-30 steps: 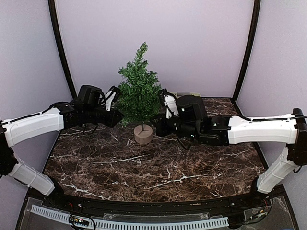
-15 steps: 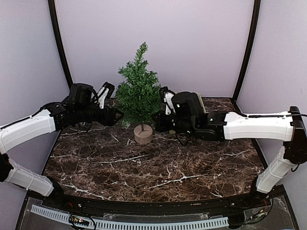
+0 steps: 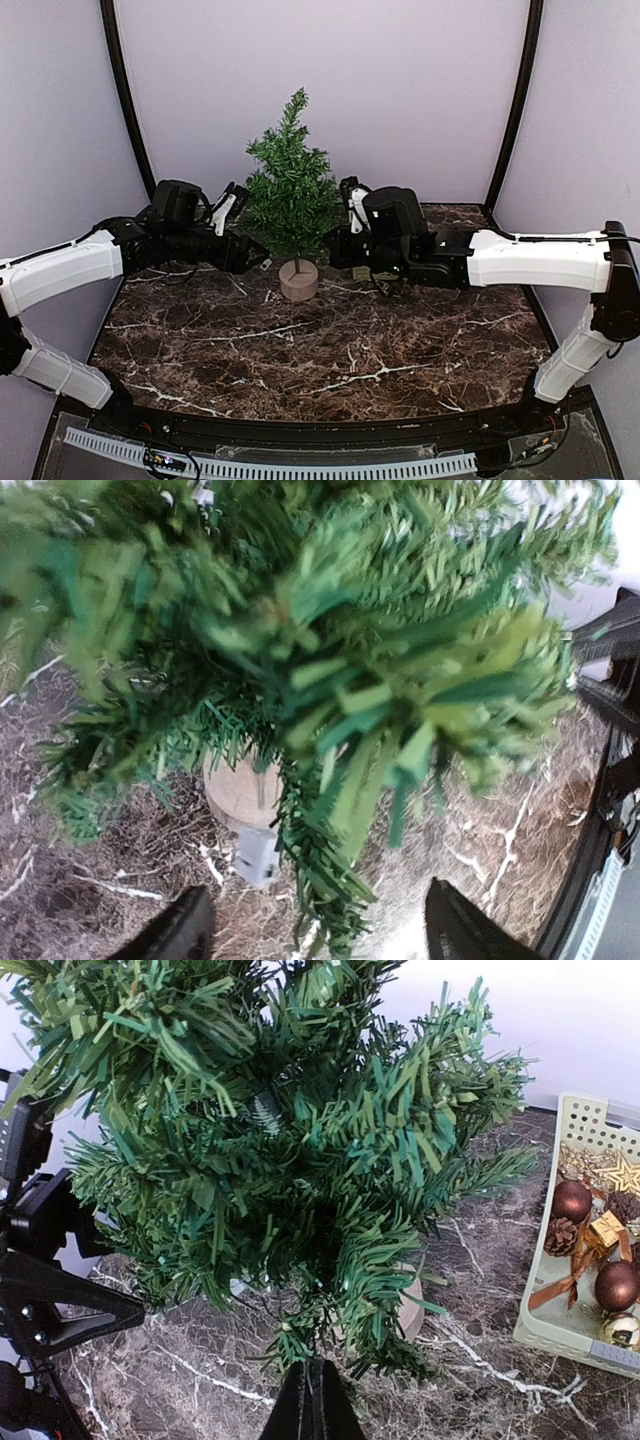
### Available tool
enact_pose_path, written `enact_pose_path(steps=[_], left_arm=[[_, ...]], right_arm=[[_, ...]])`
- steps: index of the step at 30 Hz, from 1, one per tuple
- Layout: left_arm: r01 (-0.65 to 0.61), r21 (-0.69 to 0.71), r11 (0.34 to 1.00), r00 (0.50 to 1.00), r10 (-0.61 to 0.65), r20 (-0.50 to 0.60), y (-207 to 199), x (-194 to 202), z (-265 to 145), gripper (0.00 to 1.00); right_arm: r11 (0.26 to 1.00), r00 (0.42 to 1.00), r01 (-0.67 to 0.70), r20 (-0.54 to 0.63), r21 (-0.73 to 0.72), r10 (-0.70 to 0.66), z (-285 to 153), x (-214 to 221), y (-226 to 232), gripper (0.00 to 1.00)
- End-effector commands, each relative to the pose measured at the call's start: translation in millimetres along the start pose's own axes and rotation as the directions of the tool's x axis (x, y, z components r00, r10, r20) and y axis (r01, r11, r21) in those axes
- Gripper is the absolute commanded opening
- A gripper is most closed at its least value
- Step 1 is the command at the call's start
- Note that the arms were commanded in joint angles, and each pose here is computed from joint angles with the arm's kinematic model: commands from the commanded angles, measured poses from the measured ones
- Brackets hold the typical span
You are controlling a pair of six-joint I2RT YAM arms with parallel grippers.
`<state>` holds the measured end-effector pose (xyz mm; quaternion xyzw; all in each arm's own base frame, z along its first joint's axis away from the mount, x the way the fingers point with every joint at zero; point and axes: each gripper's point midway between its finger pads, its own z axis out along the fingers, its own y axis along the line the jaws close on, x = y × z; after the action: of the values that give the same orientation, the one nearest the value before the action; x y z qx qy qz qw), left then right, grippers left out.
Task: Decorate the small christmas tree
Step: Place the side of the string light on the branch.
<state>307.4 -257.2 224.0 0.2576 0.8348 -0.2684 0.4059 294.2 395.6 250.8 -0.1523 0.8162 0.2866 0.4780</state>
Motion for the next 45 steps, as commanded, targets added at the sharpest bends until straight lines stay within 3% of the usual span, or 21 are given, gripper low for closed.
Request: enact_pose_path(steps=[1,5,7,13,17,22,31,41,45], left_arm=[[0.018,0.034,0.999,1.0,-0.018,-0.001,-4,-4,5,0.69],[0.029,0.028,0.999,1.0,-0.029,-0.005,-2,-2,6,0.45],[0.035,0.025,0.999,0.999,-0.035,0.001,-1,-2,6,0.27],[0.062,0.011,0.998,0.998,-0.062,0.013,2,0,9,0.08],[0.077,-0.002,0.997,0.997,-0.077,0.019,5,0,10,0.0],[0.092,-0.024,0.995,0.995,-0.092,0.029,10,0,11,0.0],[0.1,-0.076,0.992,0.994,-0.097,0.042,23,0,10,0.0],[0.075,-0.124,0.989,0.993,-0.062,0.102,43,-17,8,0.0],[0.056,-0.149,0.987,0.993,-0.038,0.116,47,-24,4,0.23]], right_arm=[[1.0,0.999,-0.017,0.046,0.003,0.017,-3,-20,-2,0.0],[1.0,0.999,-0.017,0.035,0.01,0.017,0,-17,-6,0.0],[1.0,0.999,-0.018,0.031,0.02,0.018,1,-14,-9,0.0],[0.999,1.0,-0.025,-0.018,0.034,0.025,1,4,-17,0.0],[0.999,0.998,-0.039,-0.045,0.01,0.04,-1,16,-17,0.0],[0.998,0.995,-0.053,-0.082,0.038,0.056,2,37,-28,0.0],[0.997,0.996,-0.077,-0.043,0.016,0.077,19,44,-28,0.0],[0.983,0.997,-0.073,0.004,-0.17,0.075,34,44,-8,0.0],[0.975,0.997,-0.076,0.007,-0.208,0.079,39,48,-3,0.0]])
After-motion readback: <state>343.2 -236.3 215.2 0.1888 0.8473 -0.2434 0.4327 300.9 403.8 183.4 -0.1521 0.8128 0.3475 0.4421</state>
